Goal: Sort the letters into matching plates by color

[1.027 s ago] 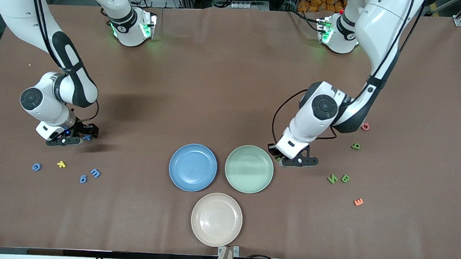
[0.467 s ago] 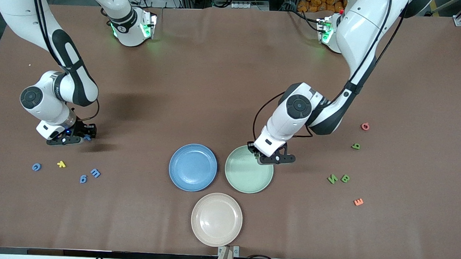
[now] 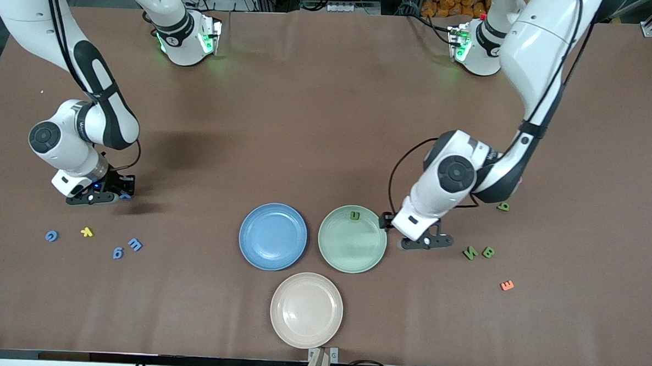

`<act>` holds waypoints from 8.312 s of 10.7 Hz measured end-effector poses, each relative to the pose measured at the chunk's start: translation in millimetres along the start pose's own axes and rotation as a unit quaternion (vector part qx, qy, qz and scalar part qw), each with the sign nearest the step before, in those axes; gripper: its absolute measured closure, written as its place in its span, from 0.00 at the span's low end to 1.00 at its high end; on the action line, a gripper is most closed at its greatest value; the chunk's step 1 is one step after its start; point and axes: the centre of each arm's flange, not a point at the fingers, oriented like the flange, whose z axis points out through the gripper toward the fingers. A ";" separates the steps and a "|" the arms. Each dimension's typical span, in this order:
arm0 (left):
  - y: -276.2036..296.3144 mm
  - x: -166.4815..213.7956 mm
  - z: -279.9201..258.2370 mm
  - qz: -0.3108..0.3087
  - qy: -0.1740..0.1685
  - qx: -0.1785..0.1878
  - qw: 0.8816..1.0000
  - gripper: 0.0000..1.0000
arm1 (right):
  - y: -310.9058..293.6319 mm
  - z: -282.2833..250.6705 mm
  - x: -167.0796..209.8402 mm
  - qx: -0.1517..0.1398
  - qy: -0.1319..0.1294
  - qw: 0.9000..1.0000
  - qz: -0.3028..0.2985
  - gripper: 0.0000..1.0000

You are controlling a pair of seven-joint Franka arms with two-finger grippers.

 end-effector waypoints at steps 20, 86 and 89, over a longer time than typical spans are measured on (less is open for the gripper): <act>-189.6 67.1 70.4 -0.360 0.011 0.053 0.932 0.00 | -254.1 -124.9 132.5 0.103 0.033 0.994 0.001 0.65; -65.5 25.3 -4.6 -0.301 0.038 0.131 0.944 0.00 | -31.9 0.5 159.0 0.017 0.048 0.931 -0.362 0.72; -70.2 20.2 8.8 -0.282 0.029 0.134 0.950 0.00 | -62.0 -1.9 164.7 0.027 0.046 0.945 -0.322 0.72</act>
